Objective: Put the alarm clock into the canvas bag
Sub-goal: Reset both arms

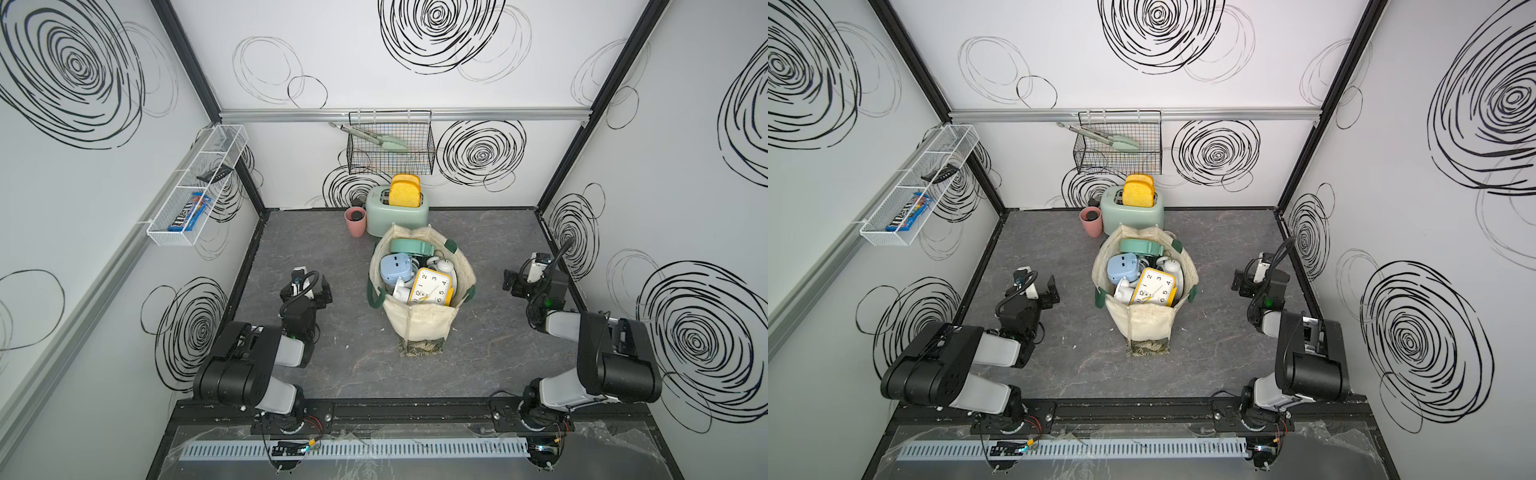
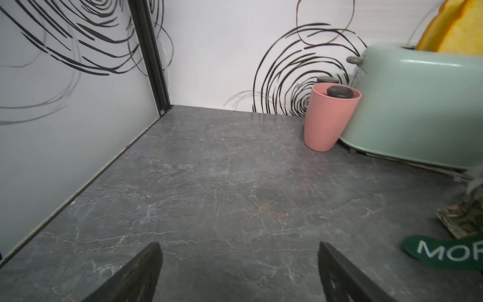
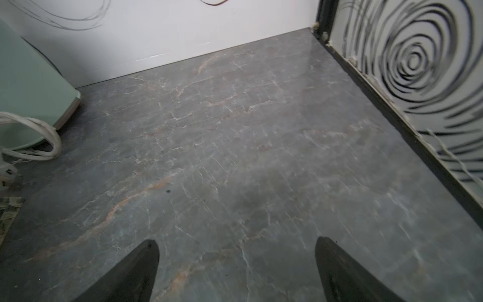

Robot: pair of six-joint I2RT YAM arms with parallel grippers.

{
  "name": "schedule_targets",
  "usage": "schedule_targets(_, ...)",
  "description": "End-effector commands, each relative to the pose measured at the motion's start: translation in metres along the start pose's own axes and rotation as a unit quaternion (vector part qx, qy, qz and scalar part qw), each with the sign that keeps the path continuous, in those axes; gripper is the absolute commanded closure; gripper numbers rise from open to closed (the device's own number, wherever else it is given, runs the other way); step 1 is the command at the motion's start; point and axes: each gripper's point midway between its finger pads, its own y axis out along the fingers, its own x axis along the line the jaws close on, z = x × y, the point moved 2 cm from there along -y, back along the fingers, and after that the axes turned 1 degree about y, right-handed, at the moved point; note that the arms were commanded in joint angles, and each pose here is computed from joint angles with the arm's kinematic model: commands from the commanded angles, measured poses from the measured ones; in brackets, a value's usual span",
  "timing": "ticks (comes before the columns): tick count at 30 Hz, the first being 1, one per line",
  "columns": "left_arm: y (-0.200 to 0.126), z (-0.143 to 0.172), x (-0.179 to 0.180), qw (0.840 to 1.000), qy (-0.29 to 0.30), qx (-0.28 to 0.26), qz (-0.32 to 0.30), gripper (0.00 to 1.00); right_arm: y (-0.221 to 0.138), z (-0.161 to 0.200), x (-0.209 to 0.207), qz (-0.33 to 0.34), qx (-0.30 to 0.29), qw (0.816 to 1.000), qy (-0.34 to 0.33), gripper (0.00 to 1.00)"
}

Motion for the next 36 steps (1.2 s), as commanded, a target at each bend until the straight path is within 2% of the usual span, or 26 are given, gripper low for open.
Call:
schedule_targets(1, -0.005, -0.04, 0.003, 0.995, -0.005, -0.097, -0.005, 0.04, -0.001, -0.009, 0.023, -0.073, -0.005, 0.996, -0.043, 0.03)
schedule_targets(3, 0.0, -0.036, 0.0, 0.997, -0.002, -0.073, -0.002, 0.04, -0.018, -0.012, 0.027, -0.073, -0.042, 0.995, -0.057, 0.03)
schedule_targets(8, -0.005, -0.039, -0.004, 0.996, 0.009, -0.091, -0.005, 0.04, -0.045, -0.013, 0.028, -0.059, -0.093, 0.992, -0.063, 0.03)
schedule_targets(11, -0.005, -0.04, -0.004, 0.996, 0.009, -0.091, -0.006, 0.04, -0.05, -0.013, 0.038, -0.076, -0.101, 0.989, -0.073, 0.03)
schedule_targets(15, -0.005, -0.04, -0.004, 0.996, 0.01, -0.091, -0.005, 0.04, -0.068, -0.015, 0.041, -0.077, -0.147, 0.985, -0.055, 0.03)
schedule_targets(17, -0.005, -0.039, -0.004, 0.996, 0.01, -0.091, -0.005, 0.04, -0.067, -0.015, 0.032, -0.061, -0.162, 0.985, -0.018, 0.03)
schedule_targets(18, -0.005, -0.039, -0.004, 0.996, 0.01, -0.091, -0.005, 0.04, -0.068, -0.013, 0.033, -0.068, -0.175, 0.982, -0.02, 0.03)
schedule_targets(20, -0.005, -0.039, -0.004, 0.996, 0.01, -0.091, -0.005, 0.04, -0.064, -0.009, 0.04, -0.083, -0.171, 0.981, -0.037, 0.03)
schedule_targets(23, -0.005, -0.039, -0.004, 0.996, 0.009, -0.089, -0.004, 0.04, -0.043, -0.003, 0.047, -0.065, -0.139, 0.987, -0.055, 0.03)
schedule_targets(25, -0.004, -0.039, -0.004, 0.996, 0.009, -0.09, -0.004, 0.04, -0.039, -0.001, 0.059, -0.087, -0.156, 0.98, -0.092, 0.03)
schedule_targets(27, -0.005, -0.039, -0.004, 0.996, 0.01, -0.089, -0.005, 0.04, -0.037, 0.002, 0.059, -0.086, -0.138, 0.982, -0.094, 0.03)
schedule_targets(28, -0.005, -0.039, -0.004, 0.996, 0.01, -0.089, -0.004, 0.04, -0.032, 0.002, 0.055, -0.075, -0.112, 0.988, -0.071, 0.03)
schedule_targets(30, -0.004, -0.039, -0.005, 0.996, 0.01, -0.088, -0.004, 0.04, -0.036, 0.001, 0.06, -0.087, -0.135, 0.983, -0.087, 0.03)
schedule_targets(33, 0.004, -0.036, -0.006, 0.997, 0.007, -0.072, 0.014, 0.04, -0.031, 0.002, 0.059, -0.077, -0.116, 0.987, -0.081, 0.03)
schedule_targets(36, -0.001, -0.037, -0.007, 0.997, 0.008, -0.08, 0.012, 0.04, -0.031, 0.001, 0.06, -0.076, -0.116, 0.987, -0.083, 0.03)
